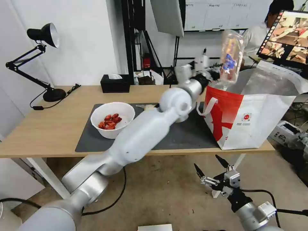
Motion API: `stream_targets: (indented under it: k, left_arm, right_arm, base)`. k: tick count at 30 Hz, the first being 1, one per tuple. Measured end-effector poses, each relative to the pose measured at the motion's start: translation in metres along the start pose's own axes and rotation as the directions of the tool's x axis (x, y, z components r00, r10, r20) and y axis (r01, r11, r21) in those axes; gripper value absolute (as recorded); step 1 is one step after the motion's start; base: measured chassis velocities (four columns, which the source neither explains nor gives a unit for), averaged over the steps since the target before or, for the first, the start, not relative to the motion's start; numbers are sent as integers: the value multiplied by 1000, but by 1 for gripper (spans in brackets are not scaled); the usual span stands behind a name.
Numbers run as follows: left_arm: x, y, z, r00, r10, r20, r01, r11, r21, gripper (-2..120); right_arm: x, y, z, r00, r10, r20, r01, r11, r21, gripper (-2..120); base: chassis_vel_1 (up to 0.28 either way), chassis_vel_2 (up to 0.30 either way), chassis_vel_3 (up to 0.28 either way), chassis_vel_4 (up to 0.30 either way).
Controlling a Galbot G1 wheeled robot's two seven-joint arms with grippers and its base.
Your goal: Pick up the trash from the table and place it into the takeout bag.
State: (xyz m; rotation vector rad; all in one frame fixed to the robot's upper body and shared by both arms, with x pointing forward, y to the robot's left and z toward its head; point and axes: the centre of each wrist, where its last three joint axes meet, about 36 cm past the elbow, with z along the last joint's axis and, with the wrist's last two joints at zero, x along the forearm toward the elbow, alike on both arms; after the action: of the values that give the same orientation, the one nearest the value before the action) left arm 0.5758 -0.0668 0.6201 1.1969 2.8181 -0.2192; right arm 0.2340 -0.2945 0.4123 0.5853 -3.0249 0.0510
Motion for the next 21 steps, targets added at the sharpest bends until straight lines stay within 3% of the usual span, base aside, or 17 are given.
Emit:
stream_targets:
  k: [2,6,14,21]
  left_arm:
    - [-4,1,6,1000,25,-4,-25,993,-119,0]
    - [-5,-1,9,998,54,-13,-56,985,-165,0]
    - [0,-6,9,995,101,-16,-102,984,-148,1]
    - [7,-9,2,990,139,-14,-140,990,-26,27]
  right_arm:
    - [0,0,0,1000,4,0,-4,1000,-1,100]
    - [0,1,0,1000,7,-1,-7,1000,-3,100]
    - [1,2,0,1000,10,-1,-10,1000,-7,100]
    - [2,3,0,1000,12,-7,-12,1000,-10,100]
  base:
    - [0,0,0,0]
    - [0,0,0,0]
    - [0,0,0,0]
    - [0,0,0,0]
